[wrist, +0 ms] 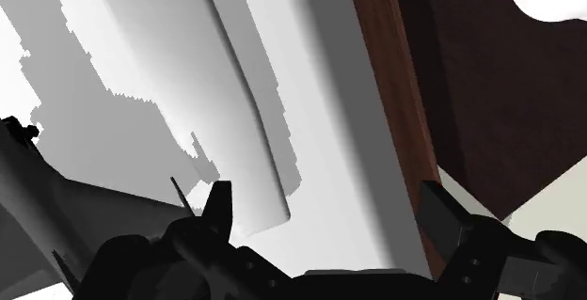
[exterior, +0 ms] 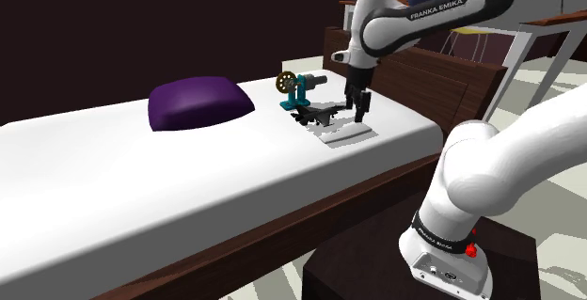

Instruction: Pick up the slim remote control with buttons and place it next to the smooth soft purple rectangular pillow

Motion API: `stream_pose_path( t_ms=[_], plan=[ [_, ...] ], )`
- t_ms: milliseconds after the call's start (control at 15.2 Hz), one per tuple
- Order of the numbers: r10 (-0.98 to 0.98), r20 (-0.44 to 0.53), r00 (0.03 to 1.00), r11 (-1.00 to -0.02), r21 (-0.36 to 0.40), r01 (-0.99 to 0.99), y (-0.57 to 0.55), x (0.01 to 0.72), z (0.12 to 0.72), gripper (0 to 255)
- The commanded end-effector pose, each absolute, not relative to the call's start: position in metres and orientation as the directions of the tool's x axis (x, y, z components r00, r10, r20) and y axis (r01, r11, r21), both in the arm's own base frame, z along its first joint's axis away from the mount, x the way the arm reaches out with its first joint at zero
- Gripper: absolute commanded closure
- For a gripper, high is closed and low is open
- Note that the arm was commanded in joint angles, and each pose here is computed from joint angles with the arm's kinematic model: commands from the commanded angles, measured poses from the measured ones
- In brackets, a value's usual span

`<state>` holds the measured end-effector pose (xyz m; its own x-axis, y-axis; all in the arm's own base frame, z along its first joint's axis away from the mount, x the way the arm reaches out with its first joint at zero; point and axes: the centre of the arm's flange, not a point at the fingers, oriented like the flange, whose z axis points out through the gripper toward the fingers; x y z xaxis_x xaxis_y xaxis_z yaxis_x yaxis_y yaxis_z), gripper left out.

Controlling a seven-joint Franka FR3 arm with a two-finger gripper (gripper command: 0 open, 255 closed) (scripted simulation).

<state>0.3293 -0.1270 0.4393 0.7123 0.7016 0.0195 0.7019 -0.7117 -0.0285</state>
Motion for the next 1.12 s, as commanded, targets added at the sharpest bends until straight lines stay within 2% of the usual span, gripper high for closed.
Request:
stream_pose_path(
  t_ms=[0,330,396,858,1056],
  plan=[
    [0.775,0.014,0.632,-0.632,-0.016,0.775,-0.139,0.337,0.418,0],
    [0.907,-0.006,0.421,-0.421,0.007,0.907,-0.167,0.368,0.371,0],
    [0.914,-0.008,0.406,-0.406,0.008,0.914,-0.169,0.370,0.367,0],
    [0.914,-0.008,0.406,-0.406,0.008,0.914,-0.169,0.370,0.327,0],
    [0.914,-0.008,0.406,-0.406,0.008,0.914,-0.169,0.370,0.327,0]
  ],
)
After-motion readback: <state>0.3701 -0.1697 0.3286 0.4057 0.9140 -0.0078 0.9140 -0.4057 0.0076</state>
